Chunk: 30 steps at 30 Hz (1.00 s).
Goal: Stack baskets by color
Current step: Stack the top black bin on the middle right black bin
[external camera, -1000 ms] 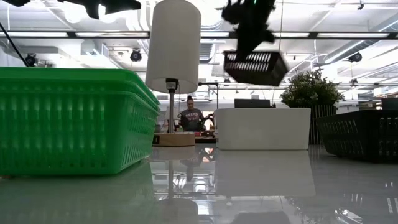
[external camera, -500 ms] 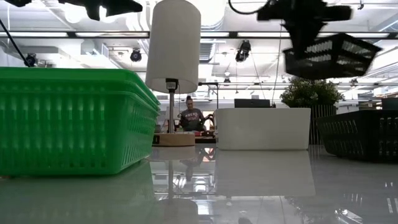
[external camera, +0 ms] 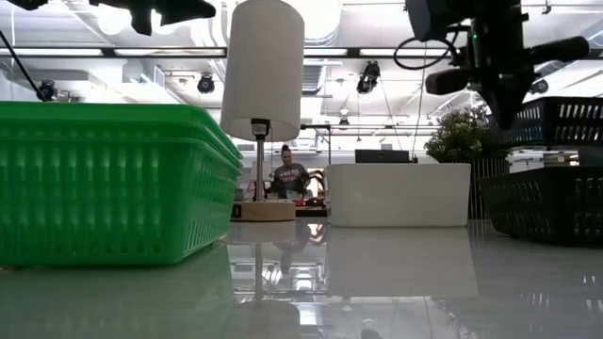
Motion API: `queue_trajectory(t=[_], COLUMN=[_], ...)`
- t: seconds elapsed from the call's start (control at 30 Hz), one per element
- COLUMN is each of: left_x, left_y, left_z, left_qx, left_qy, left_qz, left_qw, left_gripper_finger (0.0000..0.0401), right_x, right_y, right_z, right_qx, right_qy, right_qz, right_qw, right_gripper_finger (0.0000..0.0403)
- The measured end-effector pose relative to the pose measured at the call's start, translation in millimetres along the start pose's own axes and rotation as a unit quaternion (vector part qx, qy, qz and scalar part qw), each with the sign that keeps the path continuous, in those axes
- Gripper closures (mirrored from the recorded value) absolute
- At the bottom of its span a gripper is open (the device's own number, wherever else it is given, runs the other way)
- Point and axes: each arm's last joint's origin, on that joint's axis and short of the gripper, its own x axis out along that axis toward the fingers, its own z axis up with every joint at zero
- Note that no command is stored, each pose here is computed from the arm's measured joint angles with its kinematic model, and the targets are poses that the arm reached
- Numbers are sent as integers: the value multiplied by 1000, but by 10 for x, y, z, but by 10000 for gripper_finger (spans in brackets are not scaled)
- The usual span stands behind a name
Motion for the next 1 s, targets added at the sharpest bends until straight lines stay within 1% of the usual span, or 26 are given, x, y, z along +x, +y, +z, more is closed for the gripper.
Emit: queue_trajectory(t=[0.2,0.3,0.47,0.77,0.87,1.0], left_x=[-6,-8,-8,-8,-8,-8], left_y=[19,32,31,32,31,31], left_z=[11,22,21,22,22,22], left_qx=[6,12,17,27,27,27], left_qy=[-5,-9,-9,-9,-9,-9], left_qz=[5,10,10,10,10,10], left_qw=[1000,1000,1000,1000,1000,1000], left_gripper_finger=[390,390,390,390,390,390], right_x=[132,240,389,486,510,543], right_y=[-86,-105,-85,0,28,60], right_z=[174,256,330,309,302,287], right_qx=[5,4,-1,-15,-18,-32], right_qy=[5,-4,-11,-12,-11,0], right_qz=[47,55,60,45,39,31], right_qw=[999,998,998,999,999,999], right_gripper_finger=[394,394,394,393,385,359])
